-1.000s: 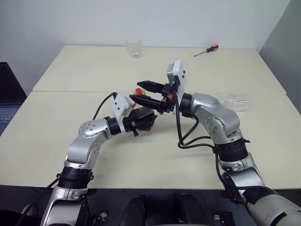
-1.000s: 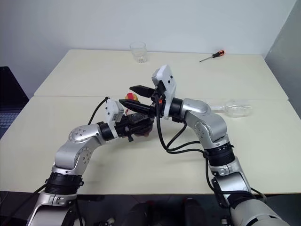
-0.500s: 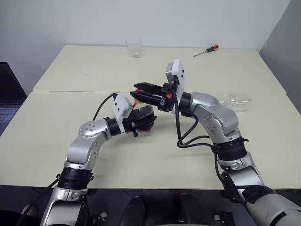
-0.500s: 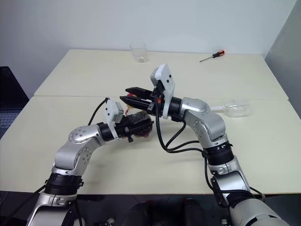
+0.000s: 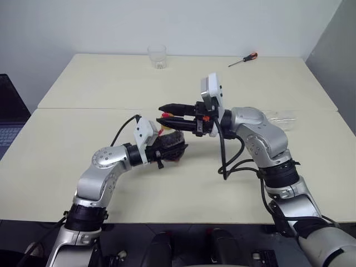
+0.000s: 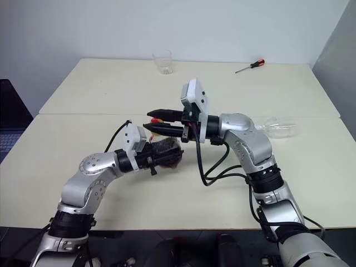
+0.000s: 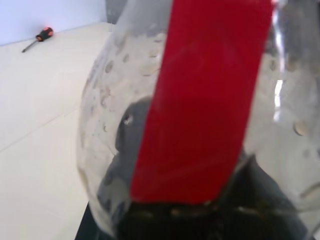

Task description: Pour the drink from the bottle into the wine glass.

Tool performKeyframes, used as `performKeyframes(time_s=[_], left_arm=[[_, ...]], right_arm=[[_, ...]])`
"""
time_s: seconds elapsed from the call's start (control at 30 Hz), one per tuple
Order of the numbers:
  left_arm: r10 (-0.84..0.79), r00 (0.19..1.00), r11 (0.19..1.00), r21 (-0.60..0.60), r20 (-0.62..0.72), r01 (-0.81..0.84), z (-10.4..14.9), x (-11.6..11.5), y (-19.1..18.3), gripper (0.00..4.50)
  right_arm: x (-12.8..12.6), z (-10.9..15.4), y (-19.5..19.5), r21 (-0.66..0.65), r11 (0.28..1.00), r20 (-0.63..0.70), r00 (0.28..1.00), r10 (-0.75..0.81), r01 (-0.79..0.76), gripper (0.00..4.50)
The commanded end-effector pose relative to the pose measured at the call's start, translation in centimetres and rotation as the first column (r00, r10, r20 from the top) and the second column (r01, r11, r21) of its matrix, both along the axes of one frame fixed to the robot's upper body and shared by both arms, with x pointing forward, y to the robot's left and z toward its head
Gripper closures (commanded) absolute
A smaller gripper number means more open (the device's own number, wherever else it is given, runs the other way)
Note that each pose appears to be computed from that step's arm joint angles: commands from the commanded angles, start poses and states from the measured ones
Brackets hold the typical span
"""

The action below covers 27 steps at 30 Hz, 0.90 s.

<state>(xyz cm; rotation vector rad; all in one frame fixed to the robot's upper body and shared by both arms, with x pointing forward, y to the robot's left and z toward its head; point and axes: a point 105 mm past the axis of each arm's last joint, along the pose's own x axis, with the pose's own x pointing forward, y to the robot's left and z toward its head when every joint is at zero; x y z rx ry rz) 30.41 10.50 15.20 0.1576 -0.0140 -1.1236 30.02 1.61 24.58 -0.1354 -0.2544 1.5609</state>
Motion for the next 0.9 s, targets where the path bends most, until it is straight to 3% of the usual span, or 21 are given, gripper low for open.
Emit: performKeyframes(time_s=[0.03, 0.47, 0.9], left_arm=[[-0.115, 0.992, 0.993, -0.015, 0.05, 0.116, 1.7, -2.6, -1.3, 2.74], [-0.187, 0.982, 0.982, -0.006, 0.018, 0.187, 0.8, -6.0, -1.2, 2.74], [-0.145, 0.989, 0.989, -0.005, 0.028, 0.145, 0.9, -5.2, -0.7, 2.74]], right_arm=[[-1.9, -0.5, 0.1, -0.092, 0.983, 0.09, 0.982, 0.166, -0.158, 3.3], [-3.1, -1.5, -0.7, -0.184, 0.908, 0.095, 0.913, 0.397, -0.375, 3.3], [-3.2, 0.1, -1.4, -0.13, 0.938, 0.059, 0.942, 0.331, -0.321, 3.3]])
